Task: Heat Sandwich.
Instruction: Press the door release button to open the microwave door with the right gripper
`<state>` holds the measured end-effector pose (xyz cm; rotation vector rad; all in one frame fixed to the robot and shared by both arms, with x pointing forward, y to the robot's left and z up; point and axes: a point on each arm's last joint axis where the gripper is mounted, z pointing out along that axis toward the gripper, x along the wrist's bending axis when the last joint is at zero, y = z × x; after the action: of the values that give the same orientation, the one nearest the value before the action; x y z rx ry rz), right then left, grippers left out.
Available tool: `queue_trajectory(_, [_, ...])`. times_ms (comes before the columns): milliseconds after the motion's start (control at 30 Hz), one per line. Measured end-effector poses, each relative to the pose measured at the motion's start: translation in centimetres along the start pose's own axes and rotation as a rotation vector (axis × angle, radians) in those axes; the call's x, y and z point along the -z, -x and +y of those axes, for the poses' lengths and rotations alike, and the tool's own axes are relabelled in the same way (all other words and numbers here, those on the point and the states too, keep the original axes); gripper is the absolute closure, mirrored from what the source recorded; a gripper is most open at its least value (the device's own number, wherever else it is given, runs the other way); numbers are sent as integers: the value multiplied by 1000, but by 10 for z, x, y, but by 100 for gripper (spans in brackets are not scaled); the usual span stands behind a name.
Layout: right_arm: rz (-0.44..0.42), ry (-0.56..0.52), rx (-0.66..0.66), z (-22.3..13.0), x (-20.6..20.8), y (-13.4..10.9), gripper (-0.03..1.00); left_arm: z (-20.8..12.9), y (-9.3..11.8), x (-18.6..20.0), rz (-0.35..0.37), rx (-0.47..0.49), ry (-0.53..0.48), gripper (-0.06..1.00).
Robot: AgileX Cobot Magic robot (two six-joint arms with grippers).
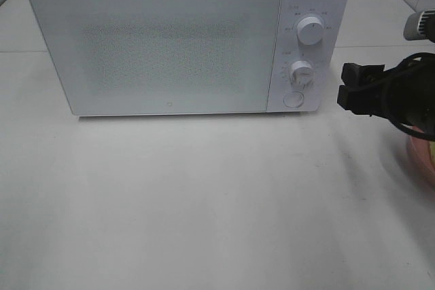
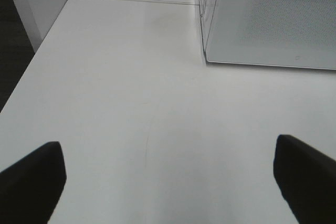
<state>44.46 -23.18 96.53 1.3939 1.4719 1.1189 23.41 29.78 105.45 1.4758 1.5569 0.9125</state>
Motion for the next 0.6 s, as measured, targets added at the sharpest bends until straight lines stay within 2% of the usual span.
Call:
queue_trajectory(267, [3,17,1,-7,10,-10,22,0,0,0,0,0,0,-5])
queue_trajectory(600, [-16,7,9,-16,15,-6,22,0,0,0,0,0,0,-5])
